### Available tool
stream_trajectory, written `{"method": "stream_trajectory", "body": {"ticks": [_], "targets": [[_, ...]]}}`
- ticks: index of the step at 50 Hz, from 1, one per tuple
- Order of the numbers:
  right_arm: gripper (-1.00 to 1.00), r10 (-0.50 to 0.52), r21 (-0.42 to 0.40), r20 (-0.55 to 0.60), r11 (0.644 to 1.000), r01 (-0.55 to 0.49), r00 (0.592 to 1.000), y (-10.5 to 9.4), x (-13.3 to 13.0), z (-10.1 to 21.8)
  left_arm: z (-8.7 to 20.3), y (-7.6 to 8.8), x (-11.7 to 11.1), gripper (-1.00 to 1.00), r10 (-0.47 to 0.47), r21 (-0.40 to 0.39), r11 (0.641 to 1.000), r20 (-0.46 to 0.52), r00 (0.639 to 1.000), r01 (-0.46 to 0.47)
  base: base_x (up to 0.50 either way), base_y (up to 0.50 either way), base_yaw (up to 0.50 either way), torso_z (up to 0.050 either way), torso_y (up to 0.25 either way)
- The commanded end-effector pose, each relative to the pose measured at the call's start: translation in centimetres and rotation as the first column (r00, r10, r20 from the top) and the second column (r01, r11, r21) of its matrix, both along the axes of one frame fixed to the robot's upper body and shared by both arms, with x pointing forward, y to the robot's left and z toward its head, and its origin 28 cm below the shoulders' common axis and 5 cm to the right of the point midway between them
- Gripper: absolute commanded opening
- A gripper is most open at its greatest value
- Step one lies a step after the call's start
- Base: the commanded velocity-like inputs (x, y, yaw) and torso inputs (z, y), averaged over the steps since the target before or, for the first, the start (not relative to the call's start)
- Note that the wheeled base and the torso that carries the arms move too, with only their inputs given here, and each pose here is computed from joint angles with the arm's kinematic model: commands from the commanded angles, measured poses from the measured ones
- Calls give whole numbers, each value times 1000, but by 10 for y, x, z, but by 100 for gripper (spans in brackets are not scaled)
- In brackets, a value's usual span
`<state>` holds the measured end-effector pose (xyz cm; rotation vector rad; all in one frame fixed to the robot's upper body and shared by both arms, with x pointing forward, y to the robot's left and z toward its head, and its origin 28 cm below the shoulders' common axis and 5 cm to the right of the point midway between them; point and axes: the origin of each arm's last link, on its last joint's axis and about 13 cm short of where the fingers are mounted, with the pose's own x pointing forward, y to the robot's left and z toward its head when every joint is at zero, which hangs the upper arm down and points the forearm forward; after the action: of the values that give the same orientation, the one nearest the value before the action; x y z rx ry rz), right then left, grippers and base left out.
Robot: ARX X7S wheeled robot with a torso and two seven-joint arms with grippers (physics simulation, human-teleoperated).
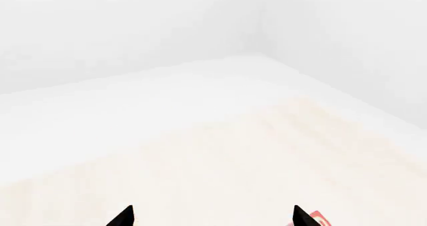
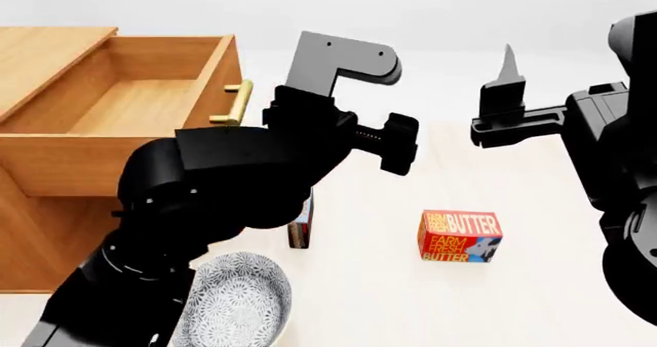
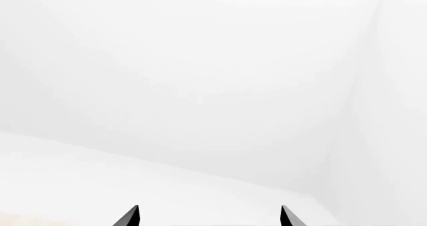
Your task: Put the chocolate pudding in the top drawer of the cabinet and close it.
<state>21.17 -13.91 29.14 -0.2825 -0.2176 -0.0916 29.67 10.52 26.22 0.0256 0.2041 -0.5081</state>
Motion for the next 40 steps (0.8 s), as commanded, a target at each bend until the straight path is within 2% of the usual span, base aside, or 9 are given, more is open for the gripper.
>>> {"method": "stream_trajectory", "body": {"ticks": [1,13,23,40], "targets": [[100,-5,7,-1,1000,5,1000,-3,-2,-2,-40,-6,17,100,38,5,999,-104,994,-37,0,0,0,0,0],[100,-9,11,-6,1000,9,1000,-4,-1,-4,-58,-1,45,100,151,38,988,-174,973,-147,0,0,0,0,0],[100,-12,14,-9,1000,12,1000,-5,0,-7,-71,1,56,100,204,72,979,-226,953,-192,0,0,0,0,0],[100,-16,12,-7,1000,16,1000,-6,0,-9,-79,13,70,100,290,92,957,-253,923,-276,0,0,0,0,0]]}}
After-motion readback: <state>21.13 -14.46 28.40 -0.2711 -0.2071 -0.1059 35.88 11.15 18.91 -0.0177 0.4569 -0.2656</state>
